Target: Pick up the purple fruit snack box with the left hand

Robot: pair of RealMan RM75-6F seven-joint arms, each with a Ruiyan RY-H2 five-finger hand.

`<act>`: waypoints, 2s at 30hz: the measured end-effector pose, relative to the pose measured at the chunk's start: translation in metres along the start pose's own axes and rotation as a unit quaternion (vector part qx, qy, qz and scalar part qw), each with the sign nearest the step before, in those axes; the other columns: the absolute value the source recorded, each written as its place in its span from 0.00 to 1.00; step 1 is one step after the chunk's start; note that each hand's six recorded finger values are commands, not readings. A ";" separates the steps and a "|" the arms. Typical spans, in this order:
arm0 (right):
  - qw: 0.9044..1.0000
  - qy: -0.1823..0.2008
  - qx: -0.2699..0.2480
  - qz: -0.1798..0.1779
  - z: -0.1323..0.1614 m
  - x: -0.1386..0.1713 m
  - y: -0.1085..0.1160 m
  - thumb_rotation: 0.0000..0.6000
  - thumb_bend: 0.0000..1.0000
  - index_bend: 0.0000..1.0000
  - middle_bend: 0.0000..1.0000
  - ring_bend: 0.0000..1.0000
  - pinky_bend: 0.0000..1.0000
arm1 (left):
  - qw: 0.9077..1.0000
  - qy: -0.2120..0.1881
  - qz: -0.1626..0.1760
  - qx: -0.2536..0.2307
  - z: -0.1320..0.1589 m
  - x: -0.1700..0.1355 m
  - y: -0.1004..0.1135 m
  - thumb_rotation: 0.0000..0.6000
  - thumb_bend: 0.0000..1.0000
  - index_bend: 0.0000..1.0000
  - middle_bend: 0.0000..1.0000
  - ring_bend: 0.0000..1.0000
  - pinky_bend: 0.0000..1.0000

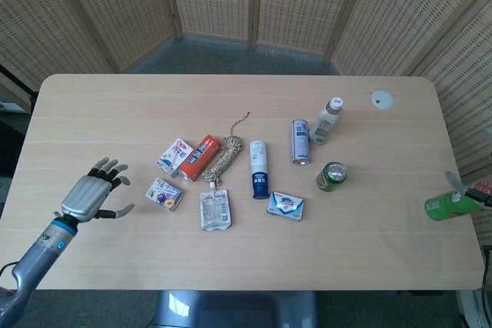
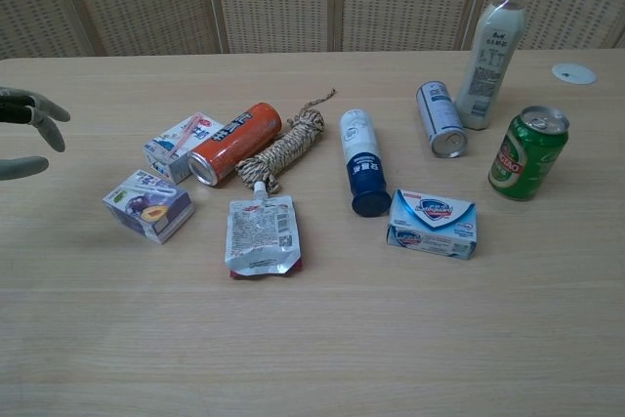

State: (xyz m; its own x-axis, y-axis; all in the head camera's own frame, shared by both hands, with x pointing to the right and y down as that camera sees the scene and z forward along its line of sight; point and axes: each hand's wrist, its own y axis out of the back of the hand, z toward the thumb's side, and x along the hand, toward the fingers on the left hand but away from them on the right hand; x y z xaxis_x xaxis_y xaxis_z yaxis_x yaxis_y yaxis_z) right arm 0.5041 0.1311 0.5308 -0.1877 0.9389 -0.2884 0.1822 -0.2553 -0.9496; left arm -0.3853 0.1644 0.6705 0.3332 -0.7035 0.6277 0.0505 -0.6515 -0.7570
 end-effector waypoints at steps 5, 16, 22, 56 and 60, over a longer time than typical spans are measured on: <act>1.000 -0.002 -0.001 0.000 -0.003 0.001 0.001 0.36 0.22 0.00 0.02 0.00 0.00 | 1.000 -0.006 -0.005 0.005 0.005 0.011 -0.003 0.21 0.28 0.23 0.08 0.00 0.00; 1.000 -0.004 -0.005 -0.004 -0.007 0.002 0.005 0.37 0.23 0.00 0.02 0.00 0.00 | 0.999 -0.026 -0.025 0.033 0.023 0.036 -0.016 0.19 0.26 0.14 0.00 0.00 0.00; 1.000 -0.006 -0.007 -0.009 -0.009 0.003 0.009 0.36 0.24 0.00 0.02 0.00 0.00 | 0.998 -0.024 -0.035 0.038 0.024 0.041 -0.020 0.60 0.26 0.11 0.00 0.00 0.00; 0.999 -0.017 -0.016 -0.031 -0.021 0.014 0.027 0.37 0.25 0.00 0.02 0.00 0.00 | 0.995 -0.043 -0.074 0.049 0.051 0.074 -0.040 0.79 0.26 0.15 0.00 0.00 0.00; 0.999 -0.018 -0.018 -0.033 -0.022 0.015 0.028 0.36 0.25 0.00 0.02 0.00 0.00 | 0.995 -0.048 -0.074 0.050 0.054 0.073 -0.040 0.79 0.26 0.23 0.00 0.00 0.00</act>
State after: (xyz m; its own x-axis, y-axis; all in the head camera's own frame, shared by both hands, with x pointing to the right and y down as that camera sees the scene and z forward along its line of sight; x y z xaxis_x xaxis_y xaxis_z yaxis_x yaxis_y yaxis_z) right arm 0.5280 0.1432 0.5025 -0.2352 0.9445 -0.2294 0.2023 -0.1832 -0.9620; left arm -0.3120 0.1545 0.7372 0.4039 -0.5678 0.7173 0.1979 -0.7113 -0.6744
